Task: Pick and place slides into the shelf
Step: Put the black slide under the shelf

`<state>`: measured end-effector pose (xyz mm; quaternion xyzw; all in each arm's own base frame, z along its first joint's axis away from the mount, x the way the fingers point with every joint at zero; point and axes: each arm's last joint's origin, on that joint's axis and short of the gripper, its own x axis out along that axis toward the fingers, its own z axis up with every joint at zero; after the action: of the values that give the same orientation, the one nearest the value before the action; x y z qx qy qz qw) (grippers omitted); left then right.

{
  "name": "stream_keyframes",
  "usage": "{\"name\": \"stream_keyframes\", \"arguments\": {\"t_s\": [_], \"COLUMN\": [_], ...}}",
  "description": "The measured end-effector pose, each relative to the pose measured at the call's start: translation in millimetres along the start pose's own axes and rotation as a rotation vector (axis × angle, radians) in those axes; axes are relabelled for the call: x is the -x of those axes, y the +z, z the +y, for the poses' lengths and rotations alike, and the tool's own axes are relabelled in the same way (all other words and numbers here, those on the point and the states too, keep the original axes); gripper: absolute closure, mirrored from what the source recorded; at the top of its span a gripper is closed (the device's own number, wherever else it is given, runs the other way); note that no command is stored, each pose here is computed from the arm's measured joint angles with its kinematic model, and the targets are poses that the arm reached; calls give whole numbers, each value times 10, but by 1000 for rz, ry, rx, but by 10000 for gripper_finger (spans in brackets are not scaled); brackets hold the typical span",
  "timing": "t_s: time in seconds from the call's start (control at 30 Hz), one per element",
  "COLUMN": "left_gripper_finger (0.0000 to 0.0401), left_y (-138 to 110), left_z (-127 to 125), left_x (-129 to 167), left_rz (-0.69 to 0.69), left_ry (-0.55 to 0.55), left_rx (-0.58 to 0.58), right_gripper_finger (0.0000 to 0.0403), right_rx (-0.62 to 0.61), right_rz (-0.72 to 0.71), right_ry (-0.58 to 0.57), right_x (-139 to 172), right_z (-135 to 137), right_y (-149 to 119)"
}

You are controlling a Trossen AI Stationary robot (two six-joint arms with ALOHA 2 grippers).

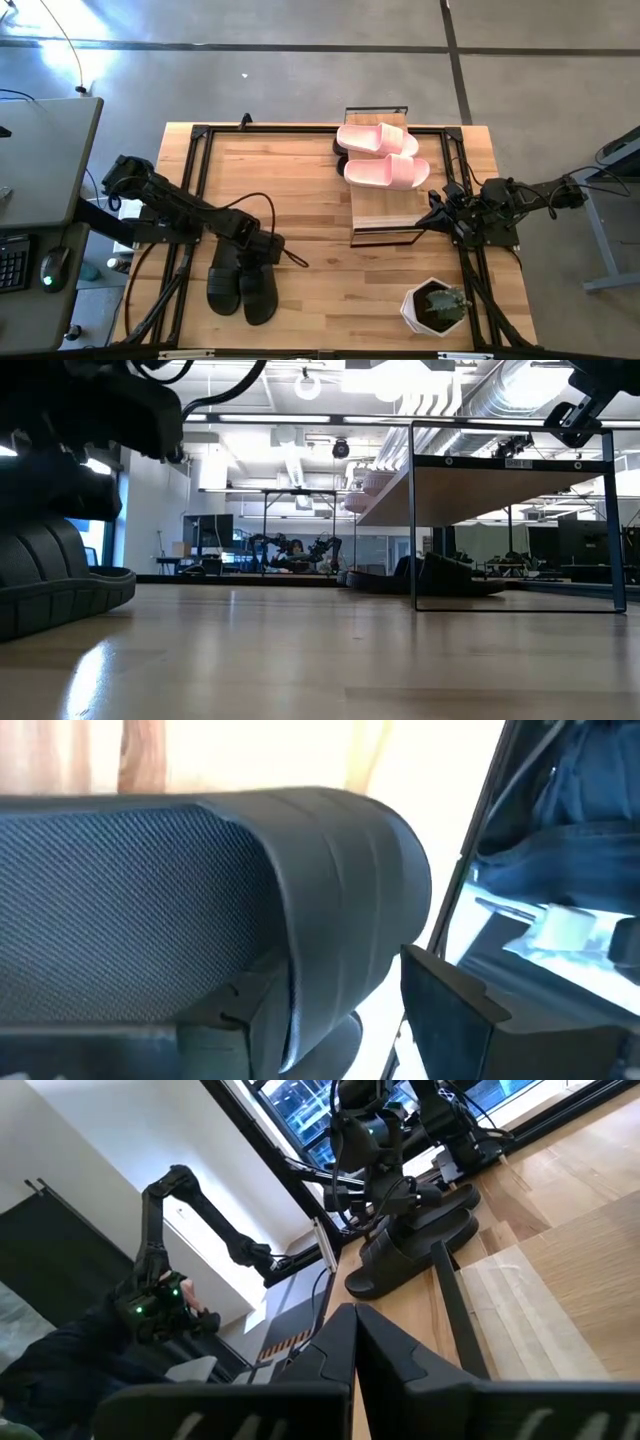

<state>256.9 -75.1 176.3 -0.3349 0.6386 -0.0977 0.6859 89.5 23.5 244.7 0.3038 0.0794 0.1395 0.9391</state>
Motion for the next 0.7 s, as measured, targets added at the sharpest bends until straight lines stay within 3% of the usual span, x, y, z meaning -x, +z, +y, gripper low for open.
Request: {"name": "stream_keyframes", "arguments": {"t_s": [0.23, 0.33, 0.5, 0.7], "left_gripper_finger": [244, 281, 382, 394], "left_y": [-9, 13, 28, 97], "left_z": [8, -10, -22, -79], "left_x": [-13, -13, -12, -5], "left_rz": [14, -7, -23, -95], "left_ry": [-21, -37, -47, -90], "left_rx": [-1, -18, -65, -150], "right_gripper_finger": [403, 403, 403, 403], "right_rx": [0, 0, 0, 0], "right_rz": [-2, -2, -2, -2], "right_ry": [-3, -3, -3, -3], "right_x": [0, 0, 0, 0], "right_z": [-1, -1, -1, -1], "right_y": [1, 1, 1, 1]}}
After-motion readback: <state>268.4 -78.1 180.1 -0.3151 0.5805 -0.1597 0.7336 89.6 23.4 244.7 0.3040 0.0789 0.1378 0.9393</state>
